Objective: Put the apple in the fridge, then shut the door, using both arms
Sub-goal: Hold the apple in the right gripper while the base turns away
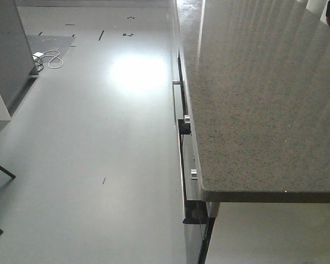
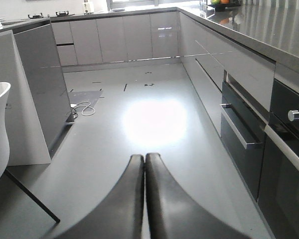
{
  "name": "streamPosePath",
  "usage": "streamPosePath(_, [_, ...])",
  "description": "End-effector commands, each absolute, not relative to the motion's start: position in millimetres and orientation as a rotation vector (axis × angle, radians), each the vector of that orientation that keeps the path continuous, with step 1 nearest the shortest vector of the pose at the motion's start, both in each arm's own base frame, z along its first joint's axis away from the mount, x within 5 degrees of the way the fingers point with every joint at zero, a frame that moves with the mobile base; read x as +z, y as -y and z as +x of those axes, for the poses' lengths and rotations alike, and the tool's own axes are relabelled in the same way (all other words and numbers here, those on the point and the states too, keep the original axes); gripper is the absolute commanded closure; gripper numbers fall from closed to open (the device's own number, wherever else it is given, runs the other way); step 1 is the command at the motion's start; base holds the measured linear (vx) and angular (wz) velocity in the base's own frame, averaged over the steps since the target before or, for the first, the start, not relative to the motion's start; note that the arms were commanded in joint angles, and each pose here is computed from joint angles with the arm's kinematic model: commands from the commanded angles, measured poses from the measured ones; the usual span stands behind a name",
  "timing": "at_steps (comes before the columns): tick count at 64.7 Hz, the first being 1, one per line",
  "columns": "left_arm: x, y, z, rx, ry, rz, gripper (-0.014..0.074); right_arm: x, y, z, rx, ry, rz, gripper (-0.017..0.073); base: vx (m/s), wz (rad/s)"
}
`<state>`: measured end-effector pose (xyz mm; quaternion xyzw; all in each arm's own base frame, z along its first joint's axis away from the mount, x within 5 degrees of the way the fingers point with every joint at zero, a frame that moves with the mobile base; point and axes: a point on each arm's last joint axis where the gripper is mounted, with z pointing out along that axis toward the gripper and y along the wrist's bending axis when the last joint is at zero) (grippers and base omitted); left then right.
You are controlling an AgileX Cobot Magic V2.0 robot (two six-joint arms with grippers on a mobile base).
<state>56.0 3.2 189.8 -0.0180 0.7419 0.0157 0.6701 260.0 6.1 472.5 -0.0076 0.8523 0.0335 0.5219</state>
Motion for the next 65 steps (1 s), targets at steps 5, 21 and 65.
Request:
streamPosePath(5, [203.1,-2.4,54.6,0.020,-1.565,-0.039,0.0599,494.8,-5.5,251.5,0.074,-1.906,-0.017,0.0376,-0.01,0.06])
streamPosePath(21, [203.1,-2.4,54.6,0.020,-1.565,-0.039,0.0599,494.8,-5.5,251.5,0.074,-1.906,-0.017,0.0376,-0.02,0.08])
streamPosePath(65, [203.1,-2.4,54.6,0.020,-1.565,-0.039,0.0599,494.8,-5.5,251.5,0.074,-1.906,-0.017,0.0376,-0.01,0.23])
